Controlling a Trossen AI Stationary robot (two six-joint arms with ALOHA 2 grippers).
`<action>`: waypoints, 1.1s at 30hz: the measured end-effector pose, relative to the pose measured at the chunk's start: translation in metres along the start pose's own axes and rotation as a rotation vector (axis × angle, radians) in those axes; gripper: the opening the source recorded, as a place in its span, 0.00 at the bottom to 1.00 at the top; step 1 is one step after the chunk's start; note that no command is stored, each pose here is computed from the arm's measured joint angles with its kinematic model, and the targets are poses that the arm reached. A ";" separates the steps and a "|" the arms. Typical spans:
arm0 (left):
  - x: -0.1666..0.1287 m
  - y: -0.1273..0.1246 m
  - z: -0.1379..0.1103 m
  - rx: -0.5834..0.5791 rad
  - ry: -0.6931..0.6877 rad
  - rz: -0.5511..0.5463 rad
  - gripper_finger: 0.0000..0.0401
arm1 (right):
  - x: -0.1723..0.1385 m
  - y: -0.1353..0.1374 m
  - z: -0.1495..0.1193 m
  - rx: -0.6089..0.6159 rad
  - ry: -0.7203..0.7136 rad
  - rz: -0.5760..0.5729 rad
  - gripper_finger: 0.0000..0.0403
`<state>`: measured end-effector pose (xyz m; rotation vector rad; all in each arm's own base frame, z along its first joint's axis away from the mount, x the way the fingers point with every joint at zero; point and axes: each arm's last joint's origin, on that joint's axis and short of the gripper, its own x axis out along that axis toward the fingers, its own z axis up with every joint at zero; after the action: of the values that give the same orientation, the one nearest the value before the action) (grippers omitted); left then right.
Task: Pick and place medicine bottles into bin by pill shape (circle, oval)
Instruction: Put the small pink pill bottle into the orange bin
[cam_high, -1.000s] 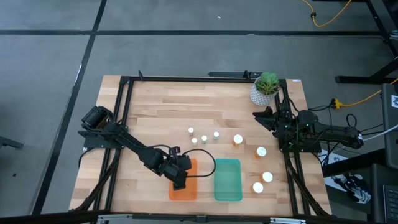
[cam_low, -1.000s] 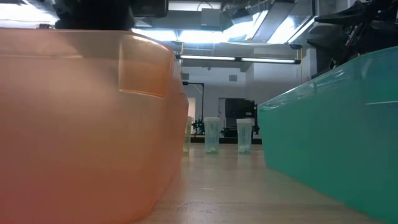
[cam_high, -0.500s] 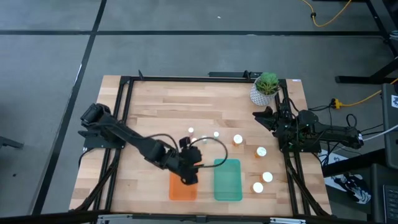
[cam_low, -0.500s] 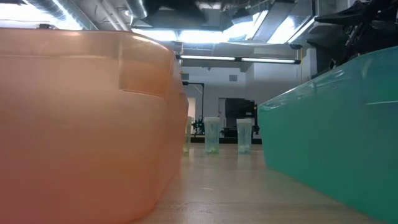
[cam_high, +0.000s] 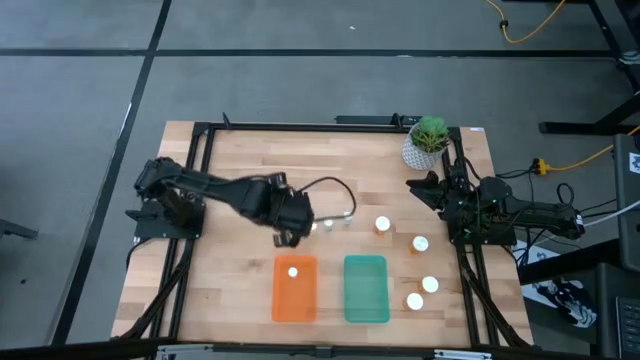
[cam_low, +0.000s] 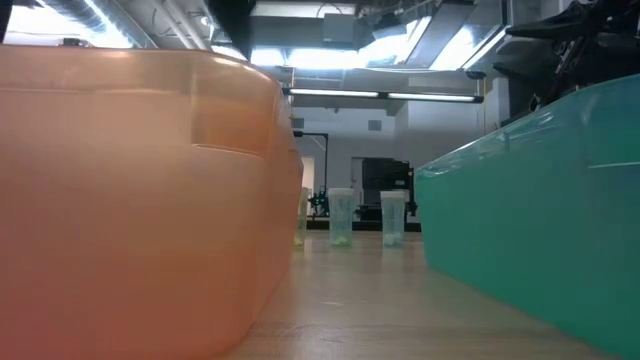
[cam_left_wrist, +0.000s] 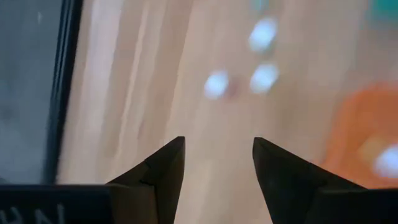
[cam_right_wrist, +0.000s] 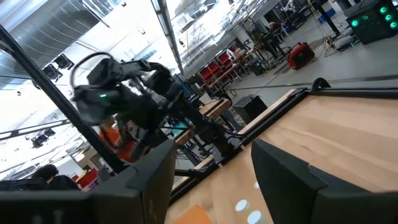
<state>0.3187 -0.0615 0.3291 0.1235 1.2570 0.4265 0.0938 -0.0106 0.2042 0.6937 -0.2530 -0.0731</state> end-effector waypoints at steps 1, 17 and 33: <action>0.005 0.006 0.000 0.034 0.032 -0.002 0.45 | 0.000 0.000 0.000 0.000 0.000 0.000 0.53; 0.126 0.093 -0.019 0.270 0.173 -0.307 0.44 | 0.000 0.000 0.000 0.004 -0.004 -0.002 0.53; 0.151 0.062 -0.017 0.472 -0.043 -0.300 0.45 | 0.000 -0.002 0.002 0.000 -0.065 -0.075 0.53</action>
<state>0.3241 0.0502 0.2088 0.3368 1.2904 -0.1364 0.0932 -0.0134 0.2042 0.7011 -0.2895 -0.1673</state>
